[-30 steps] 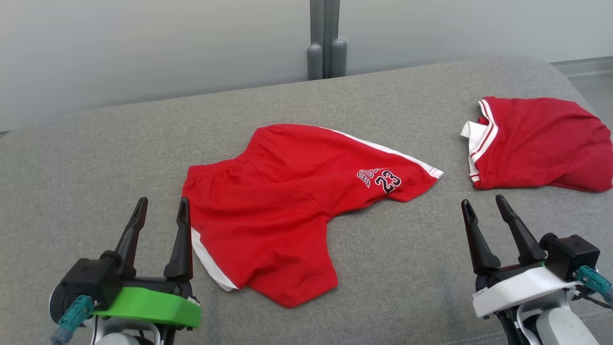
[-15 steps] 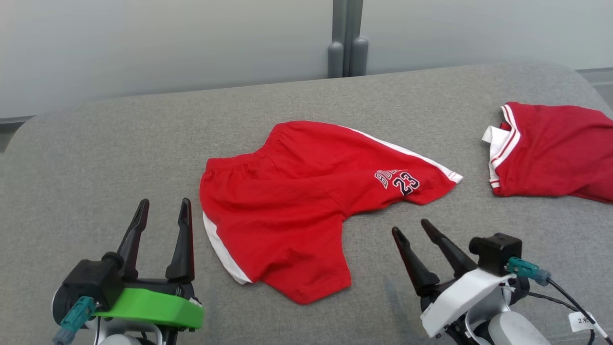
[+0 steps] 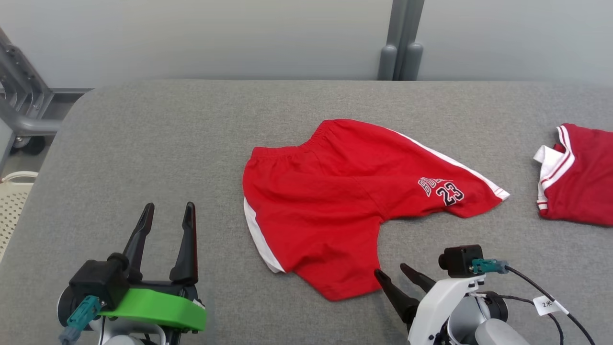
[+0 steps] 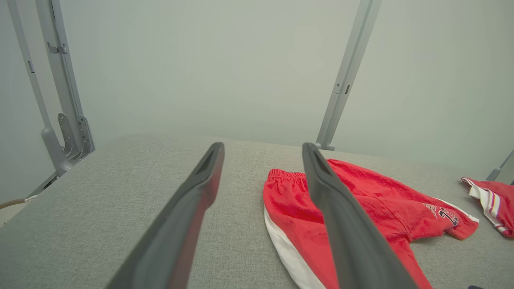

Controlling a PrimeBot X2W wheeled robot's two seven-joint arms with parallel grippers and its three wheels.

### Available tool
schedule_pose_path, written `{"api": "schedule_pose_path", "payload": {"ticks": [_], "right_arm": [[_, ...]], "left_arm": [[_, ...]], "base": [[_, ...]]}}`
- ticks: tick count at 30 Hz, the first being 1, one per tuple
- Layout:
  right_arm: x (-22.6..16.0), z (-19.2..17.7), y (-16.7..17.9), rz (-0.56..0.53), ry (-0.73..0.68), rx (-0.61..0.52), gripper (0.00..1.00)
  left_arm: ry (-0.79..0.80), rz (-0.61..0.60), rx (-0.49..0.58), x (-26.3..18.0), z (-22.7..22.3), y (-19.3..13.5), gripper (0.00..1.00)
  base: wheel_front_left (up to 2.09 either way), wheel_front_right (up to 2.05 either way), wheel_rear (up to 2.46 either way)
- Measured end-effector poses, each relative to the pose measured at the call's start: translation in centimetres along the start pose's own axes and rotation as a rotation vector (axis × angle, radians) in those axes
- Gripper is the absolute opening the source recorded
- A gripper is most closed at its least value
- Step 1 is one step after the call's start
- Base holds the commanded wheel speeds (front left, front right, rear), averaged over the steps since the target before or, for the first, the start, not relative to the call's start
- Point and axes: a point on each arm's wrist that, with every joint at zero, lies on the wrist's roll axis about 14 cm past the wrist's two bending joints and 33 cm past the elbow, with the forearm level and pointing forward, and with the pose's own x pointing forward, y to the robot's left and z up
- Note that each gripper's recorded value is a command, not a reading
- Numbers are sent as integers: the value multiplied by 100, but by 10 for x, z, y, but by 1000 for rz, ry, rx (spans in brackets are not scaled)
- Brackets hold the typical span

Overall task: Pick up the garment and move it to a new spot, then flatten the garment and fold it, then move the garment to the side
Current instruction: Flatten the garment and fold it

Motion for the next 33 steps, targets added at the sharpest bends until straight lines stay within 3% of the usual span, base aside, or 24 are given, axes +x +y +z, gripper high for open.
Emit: {"api": "schedule_pose_path", "payload": {"ticks": [12,22,23,25,26,30,33], "right_arm": [[21,-34,-7,-39,167,29,100],[36,-42,-1,-32,213,65,100],[37,-43,-1,-31,219,67,95],[38,-44,-2,-34,231,72,75],[38,-44,-2,-36,238,74,54],[41,-45,1,-28,258,91,0],[43,-45,3,-21,265,88,0]], "left_arm": [[-4,79,12,-16,4,23,100],[6,106,17,-18,2,31,100],[5,107,18,-18,2,31,100],[4,109,19,-18,2,32,100],[5,110,19,-18,2,32,100],[2,111,21,-18,3,33,100],[4,113,22,-19,3,33,100]], "base": [[0,0,0],[0,0,0],[0,0,0],[0,0,0],[0,0,0],[0,0,0],[0,0,0]]}}
